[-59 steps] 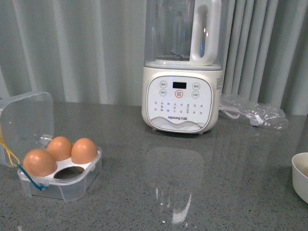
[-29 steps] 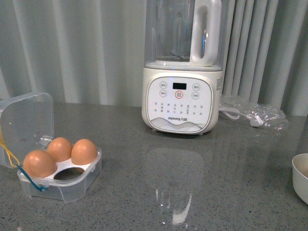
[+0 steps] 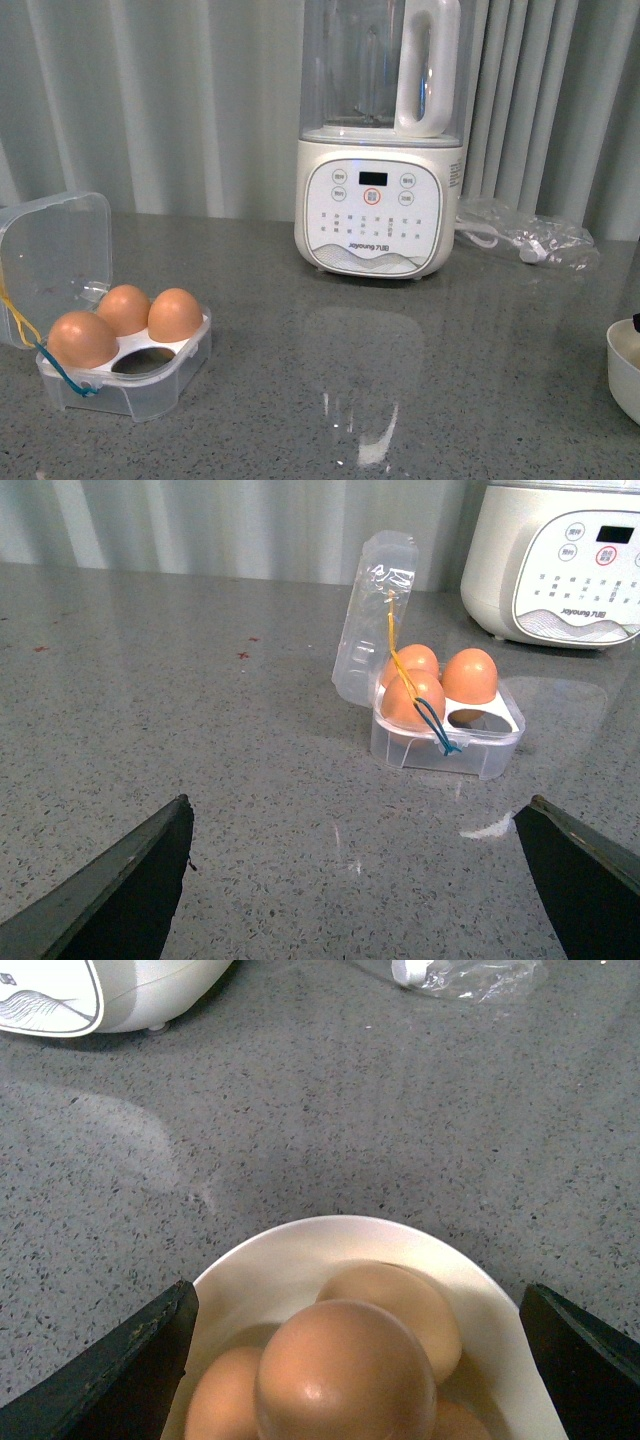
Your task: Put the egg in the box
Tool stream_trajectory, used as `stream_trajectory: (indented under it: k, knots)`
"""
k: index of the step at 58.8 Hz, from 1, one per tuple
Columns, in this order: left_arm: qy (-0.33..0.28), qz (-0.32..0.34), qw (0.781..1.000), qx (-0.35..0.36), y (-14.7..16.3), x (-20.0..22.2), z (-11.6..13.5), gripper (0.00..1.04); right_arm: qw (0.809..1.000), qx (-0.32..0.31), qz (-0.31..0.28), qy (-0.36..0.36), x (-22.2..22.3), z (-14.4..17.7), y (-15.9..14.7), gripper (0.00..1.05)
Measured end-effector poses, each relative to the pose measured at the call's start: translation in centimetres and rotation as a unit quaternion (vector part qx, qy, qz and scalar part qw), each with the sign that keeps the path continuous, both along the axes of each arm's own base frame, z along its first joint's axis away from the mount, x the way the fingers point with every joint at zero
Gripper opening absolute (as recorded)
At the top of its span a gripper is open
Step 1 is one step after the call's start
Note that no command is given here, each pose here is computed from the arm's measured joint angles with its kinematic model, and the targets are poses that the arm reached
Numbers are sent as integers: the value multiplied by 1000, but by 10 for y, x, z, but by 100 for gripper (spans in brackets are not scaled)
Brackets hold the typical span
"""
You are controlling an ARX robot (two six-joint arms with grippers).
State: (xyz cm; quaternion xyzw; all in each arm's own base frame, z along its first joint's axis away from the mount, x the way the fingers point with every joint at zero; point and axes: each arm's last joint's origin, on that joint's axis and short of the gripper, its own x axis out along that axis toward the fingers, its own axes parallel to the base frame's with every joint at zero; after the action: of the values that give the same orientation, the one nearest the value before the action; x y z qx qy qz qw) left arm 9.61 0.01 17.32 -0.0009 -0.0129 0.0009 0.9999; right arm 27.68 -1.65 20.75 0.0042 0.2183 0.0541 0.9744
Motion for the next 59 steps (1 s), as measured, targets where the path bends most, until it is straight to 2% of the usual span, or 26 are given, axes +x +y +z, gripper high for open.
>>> stream_trajectory:
  k: [18,21,32,34,50,59]
  knots:
    - [0,0,1000,0,0,0,0,98,1000,2,1,2,-2,-4,-2,97]
    - [0,0,1000,0,0,0,0,98,1000,1,2,1,-2,-4,-2,89]
    - [0,0,1000,0,0,0,0,98,1000,-4,8,-1,-3,-3,-2,48]
    - [0,0,1000,0,0,0,0,98,1000,-6,9,-3,-3,-3,-2,44]
    - [0,0,1000,0,0,0,0,98,1000,-12,14,-16,-11,9,0,43]
    - [0,0,1000,0,0,0,0,98,999,-13,28,-44,-13,28,6,43]
